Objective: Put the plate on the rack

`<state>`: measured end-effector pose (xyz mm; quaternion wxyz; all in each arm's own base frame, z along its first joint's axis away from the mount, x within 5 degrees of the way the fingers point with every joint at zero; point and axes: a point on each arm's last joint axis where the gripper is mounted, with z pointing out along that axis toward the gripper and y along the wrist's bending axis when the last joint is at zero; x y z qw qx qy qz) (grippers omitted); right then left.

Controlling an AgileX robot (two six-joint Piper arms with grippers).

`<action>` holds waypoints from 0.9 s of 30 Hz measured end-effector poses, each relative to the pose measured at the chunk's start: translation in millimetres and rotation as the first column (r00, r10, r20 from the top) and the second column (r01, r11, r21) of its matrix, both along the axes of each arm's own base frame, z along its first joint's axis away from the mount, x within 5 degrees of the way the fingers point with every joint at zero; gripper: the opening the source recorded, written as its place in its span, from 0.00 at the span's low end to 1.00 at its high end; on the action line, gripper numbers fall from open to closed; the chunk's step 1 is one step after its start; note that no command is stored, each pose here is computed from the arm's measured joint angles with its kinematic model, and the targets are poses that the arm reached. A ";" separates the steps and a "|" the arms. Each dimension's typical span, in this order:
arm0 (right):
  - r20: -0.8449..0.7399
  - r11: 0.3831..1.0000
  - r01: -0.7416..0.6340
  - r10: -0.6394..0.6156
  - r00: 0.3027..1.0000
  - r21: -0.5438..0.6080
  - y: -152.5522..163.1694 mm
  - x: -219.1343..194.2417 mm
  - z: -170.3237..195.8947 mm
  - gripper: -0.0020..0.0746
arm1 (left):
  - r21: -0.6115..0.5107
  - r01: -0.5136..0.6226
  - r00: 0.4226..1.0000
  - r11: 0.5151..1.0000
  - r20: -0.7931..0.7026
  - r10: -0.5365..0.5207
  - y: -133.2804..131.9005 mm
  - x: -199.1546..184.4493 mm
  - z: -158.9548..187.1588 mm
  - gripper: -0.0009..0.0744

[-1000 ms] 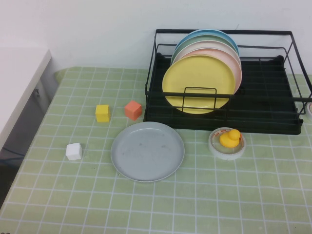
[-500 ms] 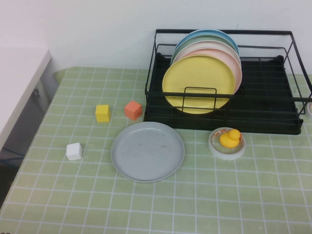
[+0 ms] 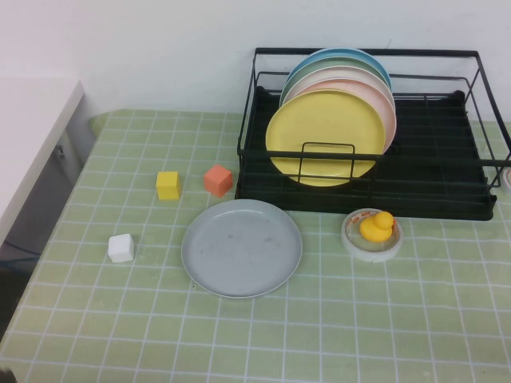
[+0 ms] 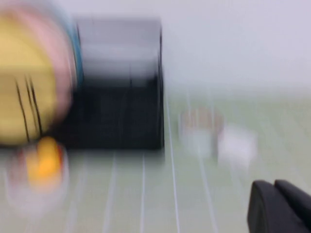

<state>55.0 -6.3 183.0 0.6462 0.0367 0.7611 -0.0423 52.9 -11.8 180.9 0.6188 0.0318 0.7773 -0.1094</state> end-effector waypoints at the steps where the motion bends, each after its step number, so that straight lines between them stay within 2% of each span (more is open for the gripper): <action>1: 0.081 1.000 -0.001 0.001 0.997 -0.004 0.0 0.9 7.3 0.03 | -0.001 -0.001 0.999 1.000 0.042 0.001 0.1 0.8 3.7 0.01; 3: 0.262 1.000 0.001 0.005 0.965 -0.023 0.1 0.7 24.2 0.03 | -0.014 -0.002 0.987 1.000 0.161 0.005 0.1 2.0 14.5 0.01; 6: 0.515 0.999 0.010 0.017 0.857 -0.051 0.8 -5.3 48.6 0.03 | -0.042 0.004 0.924 0.999 0.381 0.013 0.3 0.7 35.4 0.01; 8: 0.659 0.998 0.021 0.029 0.752 -0.068 1.7 -12.6 63.2 0.03 | -0.039 0.006 0.856 0.999 0.517 0.015 0.6 -2.7 48.4 0.01; 10: 0.792 0.996 0.031 0.044 0.608 -0.079 2.9 -23.5 77.3 0.03 | -0.051 0.014 0.792 0.999 0.611 0.020 0.9 -6.6 58.1 0.01; 14: 0.943 0.995 0.041 0.072 0.326 -0.091 5.5 -46.7 95.5 0.03 | -0.072 0.031 0.670 0.997 0.741 0.033 1.5 -15.1 72.1 0.01; 16: 0.965 0.994 0.045 0.080 0.251 -0.095 6.2 -53.1 98.6 0.03 | -0.069 0.037 0.623 0.997 0.782 0.030 1.3 -18.6 76.5 0.01; 20: 0.972 0.994 0.048 0.084 0.218 -0.096 6.5 -56.0 99.8 0.03 | -0.053 0.045 0.563 0.998 0.826 0.018 0.4 -23.0 81.2 0.01; 24: 0.971 0.994 0.048 0.090 0.220 -0.103 7.1 -55.7 99.8 0.03 | -0.042 0.042 0.573 0.998 0.820 0.010 -0.2 -22.3 80.2 0.01; 26: 0.959 0.994 0.044 0.088 0.269 -0.103 6.9 -51.5 97.9 0.03 | -0.037 0.040 0.586 0.999 0.810 0.007 -0.4 -21.2 79.0 0.01; 27: 0.943 0.994 0.038 0.090 0.320 -0.107 7.0 -47.2 95.8 0.03 | -0.037 0.039 0.589 0.999 0.808 0.006 -0.4 -21.0 78.8 0.01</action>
